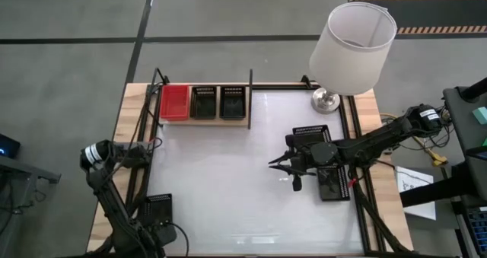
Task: Stack baskets on shelf by color
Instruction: Stack the black basket on top of the left black basket on the shelf
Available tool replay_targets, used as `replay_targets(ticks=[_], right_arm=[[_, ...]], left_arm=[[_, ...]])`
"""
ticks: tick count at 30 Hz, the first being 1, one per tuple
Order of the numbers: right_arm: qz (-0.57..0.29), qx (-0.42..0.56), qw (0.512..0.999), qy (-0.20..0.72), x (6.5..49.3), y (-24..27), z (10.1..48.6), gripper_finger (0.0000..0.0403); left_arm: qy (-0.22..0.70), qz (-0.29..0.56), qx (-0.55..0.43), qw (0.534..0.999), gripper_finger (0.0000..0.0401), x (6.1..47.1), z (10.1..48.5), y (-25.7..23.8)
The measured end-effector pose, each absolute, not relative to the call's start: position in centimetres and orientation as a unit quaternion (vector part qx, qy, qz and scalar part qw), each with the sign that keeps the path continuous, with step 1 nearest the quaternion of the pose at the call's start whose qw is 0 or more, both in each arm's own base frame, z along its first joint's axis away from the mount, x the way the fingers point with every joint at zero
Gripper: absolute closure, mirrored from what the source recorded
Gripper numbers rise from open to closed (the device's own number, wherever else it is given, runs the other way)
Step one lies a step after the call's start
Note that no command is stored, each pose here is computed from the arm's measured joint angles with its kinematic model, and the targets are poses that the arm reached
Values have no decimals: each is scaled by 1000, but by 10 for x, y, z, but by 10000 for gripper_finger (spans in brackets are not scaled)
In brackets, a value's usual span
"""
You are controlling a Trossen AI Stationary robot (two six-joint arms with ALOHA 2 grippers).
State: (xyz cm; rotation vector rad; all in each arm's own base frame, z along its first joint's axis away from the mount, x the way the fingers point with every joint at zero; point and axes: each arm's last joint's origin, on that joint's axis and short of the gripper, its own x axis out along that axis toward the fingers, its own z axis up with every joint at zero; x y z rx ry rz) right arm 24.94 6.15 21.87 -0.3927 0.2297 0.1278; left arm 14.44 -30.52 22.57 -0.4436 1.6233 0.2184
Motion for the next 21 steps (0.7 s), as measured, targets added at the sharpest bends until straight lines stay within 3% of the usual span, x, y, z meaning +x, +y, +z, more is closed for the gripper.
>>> replay_targets(ticks=[14, 17, 21], right_arm=[[64, -186, 972, 128, 249, 61, 215, 360], [64, -184, 972, 129, 249, 61, 215, 360], [64, -185, 972, 131, 248, 61, 215, 360]], left_arm=[[735, 94, -117, 661, 227, 132, 185, -287], [732, 71, -105, 670, 259, 133, 184, -288], [732, 60, -96, 671, 336, 134, 184, -288]])
